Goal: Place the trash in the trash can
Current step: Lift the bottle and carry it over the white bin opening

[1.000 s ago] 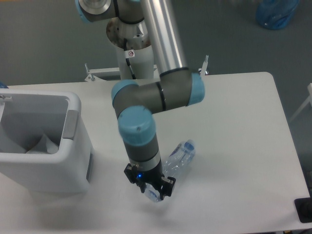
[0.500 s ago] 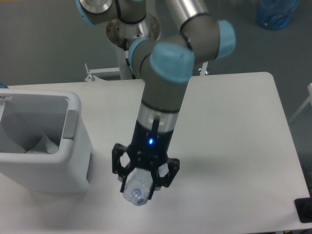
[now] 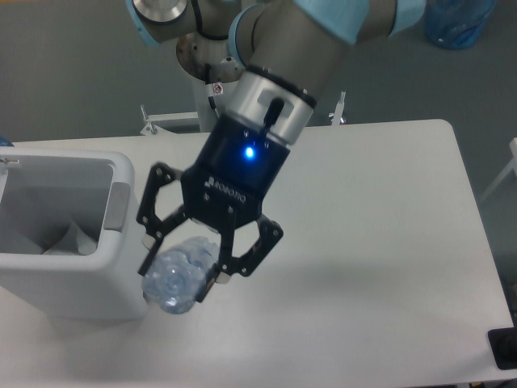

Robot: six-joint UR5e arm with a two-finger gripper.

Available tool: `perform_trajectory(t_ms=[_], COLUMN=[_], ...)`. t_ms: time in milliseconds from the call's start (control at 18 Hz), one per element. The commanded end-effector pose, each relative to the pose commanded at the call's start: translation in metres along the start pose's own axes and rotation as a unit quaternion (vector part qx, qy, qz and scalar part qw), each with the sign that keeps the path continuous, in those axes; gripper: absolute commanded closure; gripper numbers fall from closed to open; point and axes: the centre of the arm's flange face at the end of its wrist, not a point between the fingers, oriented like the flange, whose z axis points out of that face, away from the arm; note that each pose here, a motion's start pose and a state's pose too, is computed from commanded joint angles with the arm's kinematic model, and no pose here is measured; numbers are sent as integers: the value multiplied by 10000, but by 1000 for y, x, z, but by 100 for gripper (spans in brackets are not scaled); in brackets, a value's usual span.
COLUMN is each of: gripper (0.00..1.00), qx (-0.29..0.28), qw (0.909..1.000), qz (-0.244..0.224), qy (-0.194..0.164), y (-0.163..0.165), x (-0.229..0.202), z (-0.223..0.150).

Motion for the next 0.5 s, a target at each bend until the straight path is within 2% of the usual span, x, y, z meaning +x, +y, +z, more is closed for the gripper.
perform_trajectory(t_ms=[111, 278, 389, 500], gripper=[78, 77, 76, 76], qx=[-28, 42, -21, -121], qw=[9997, 9985, 9962, 9951], qz=[-172, -184, -403, -404], qy=[173, 513, 772, 897], y=[3, 0, 6, 14], x=[8, 30, 42, 61], z=[6, 0, 9, 18])
